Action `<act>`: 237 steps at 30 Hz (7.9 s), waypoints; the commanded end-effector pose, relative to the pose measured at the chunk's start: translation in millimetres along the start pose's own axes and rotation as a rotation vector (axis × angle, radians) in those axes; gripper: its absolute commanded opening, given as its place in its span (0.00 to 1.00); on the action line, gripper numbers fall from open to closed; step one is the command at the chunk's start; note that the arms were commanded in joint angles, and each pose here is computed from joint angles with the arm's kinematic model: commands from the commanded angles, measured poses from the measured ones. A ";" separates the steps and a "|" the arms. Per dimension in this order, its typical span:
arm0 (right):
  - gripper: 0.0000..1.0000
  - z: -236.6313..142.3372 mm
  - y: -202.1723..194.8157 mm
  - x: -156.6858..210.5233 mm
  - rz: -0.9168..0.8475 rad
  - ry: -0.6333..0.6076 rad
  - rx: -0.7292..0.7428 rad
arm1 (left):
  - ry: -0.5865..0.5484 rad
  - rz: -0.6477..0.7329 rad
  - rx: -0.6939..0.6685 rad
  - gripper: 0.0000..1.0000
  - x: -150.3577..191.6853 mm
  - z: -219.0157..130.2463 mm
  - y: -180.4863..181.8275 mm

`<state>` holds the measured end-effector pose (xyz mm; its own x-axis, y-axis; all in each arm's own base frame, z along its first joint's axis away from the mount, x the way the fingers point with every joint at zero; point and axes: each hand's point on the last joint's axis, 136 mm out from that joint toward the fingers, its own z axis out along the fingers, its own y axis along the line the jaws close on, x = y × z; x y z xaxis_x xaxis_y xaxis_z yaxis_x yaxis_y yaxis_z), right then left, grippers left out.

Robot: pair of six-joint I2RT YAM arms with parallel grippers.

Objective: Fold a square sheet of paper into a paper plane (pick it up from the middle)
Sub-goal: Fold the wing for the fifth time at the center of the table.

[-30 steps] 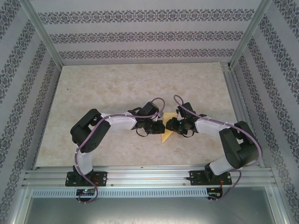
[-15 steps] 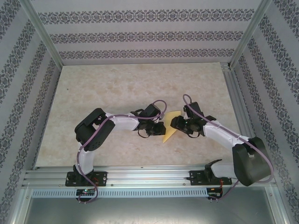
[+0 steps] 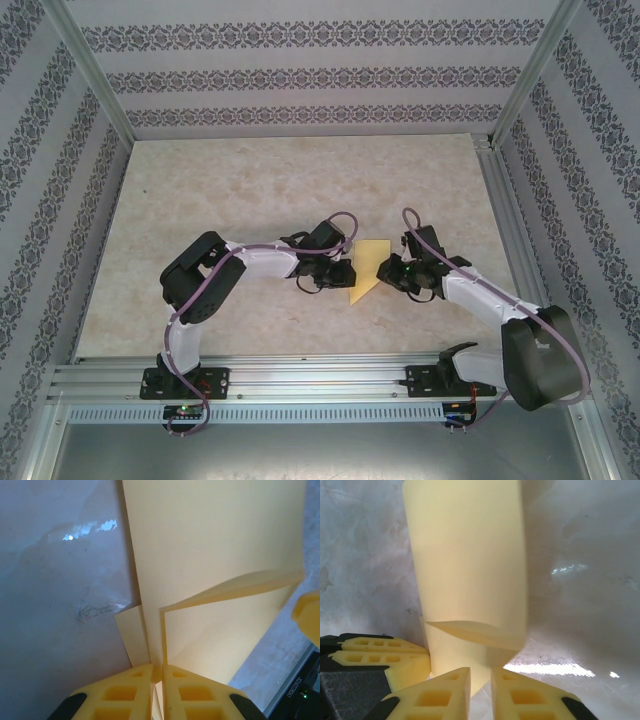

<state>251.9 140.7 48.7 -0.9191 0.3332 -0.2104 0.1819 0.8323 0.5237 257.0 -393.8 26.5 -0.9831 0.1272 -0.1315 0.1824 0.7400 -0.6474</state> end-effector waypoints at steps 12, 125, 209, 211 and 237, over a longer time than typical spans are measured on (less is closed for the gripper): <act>0.28 -10.2 -3.7 -17.6 -0.013 -0.051 0.034 | -0.033 0.068 0.019 0.20 -10.6 -17.3 -26.4; 0.05 69.3 74.3 -23.5 -0.364 0.219 -0.265 | -0.327 -0.359 0.233 0.26 -77.9 -67.1 28.7; 0.06 56.2 74.3 7.5 -0.562 -0.210 -0.072 | -0.356 -0.420 0.264 0.55 -91.2 -96.2 16.0; 0.05 56.1 76.8 6.5 -0.619 -0.230 -0.055 | -0.345 -0.435 0.276 0.61 -91.2 -98.0 12.4; 0.08 59.9 97.9 14.3 -0.829 -0.301 0.021 | -0.258 -0.447 0.379 0.69 -96.1 -77.1 -0.5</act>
<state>272.5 248.6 42.6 -0.6528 -0.2552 -0.7133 -0.4827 0.8658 0.1319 341.8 -351.7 89.8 -0.9337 -0.3503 0.0735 -0.2272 0.4212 -0.8780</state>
